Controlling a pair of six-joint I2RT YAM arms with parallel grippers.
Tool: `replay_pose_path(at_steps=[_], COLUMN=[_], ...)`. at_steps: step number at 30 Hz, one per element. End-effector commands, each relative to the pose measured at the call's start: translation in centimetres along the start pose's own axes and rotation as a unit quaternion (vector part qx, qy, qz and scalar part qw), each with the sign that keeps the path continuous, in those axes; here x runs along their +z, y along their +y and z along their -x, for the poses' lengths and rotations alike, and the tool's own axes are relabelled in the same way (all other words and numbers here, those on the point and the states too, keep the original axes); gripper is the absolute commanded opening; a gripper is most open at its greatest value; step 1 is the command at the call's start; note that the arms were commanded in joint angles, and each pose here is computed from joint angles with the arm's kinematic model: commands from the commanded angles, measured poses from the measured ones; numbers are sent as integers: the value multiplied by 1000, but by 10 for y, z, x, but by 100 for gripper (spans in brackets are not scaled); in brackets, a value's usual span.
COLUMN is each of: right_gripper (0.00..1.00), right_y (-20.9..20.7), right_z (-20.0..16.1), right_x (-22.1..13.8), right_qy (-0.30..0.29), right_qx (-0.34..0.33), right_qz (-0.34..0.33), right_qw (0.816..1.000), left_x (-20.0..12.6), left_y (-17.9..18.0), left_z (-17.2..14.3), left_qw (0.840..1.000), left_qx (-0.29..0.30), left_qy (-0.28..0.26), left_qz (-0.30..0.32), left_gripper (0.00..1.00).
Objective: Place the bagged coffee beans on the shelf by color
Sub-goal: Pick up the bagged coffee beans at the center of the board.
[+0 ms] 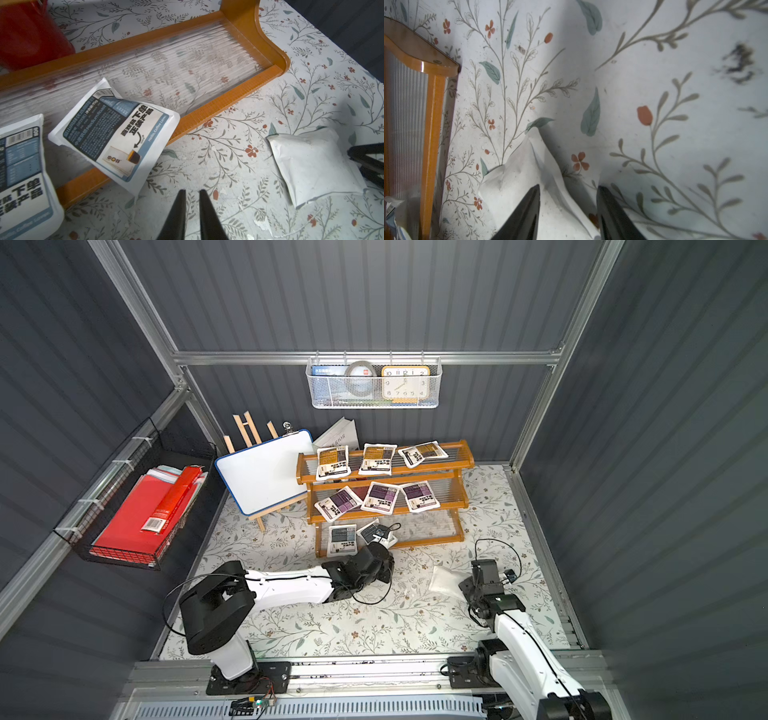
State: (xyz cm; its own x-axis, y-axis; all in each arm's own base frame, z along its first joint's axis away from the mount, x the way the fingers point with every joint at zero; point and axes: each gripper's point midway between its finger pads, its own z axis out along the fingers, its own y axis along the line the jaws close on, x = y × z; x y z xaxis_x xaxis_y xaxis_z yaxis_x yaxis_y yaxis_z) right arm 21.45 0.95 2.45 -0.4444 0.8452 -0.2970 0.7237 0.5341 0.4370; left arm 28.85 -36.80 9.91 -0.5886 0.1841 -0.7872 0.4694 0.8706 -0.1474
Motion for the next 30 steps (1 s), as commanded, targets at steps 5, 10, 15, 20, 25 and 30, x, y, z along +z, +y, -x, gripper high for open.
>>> replay_pose_path(at_steps=[5,10,15,20,25,30], right_gripper=[49,49,49,48,47,46], right_y=[-10,-8,-7,-6,-11,-2], right_z=[5,0,-13,-35,-51,-55], right_x=[7,12,15,16,17,16], right_qy=[38,78,114,163,185,191], right_qx=[-48,-73,-75,-66,-51,-28], right_qz=[-16,6,14,40,60,93], right_qw=[998,994,991,984,980,977], left_x=[7,12,32,52,64,63], left_y=[-9,-25,-58,-98,-114,-110], left_z=[-6,-6,-5,0,-24,-48], left_qw=[1000,999,995,986,975,967], left_qx=[17,32,64,95,121,137], left_qy=[16,19,33,43,76,109], left_qz=[-1,-20,-70,-129,-172,-186], left_gripper=[16,16,17,14,8,5])
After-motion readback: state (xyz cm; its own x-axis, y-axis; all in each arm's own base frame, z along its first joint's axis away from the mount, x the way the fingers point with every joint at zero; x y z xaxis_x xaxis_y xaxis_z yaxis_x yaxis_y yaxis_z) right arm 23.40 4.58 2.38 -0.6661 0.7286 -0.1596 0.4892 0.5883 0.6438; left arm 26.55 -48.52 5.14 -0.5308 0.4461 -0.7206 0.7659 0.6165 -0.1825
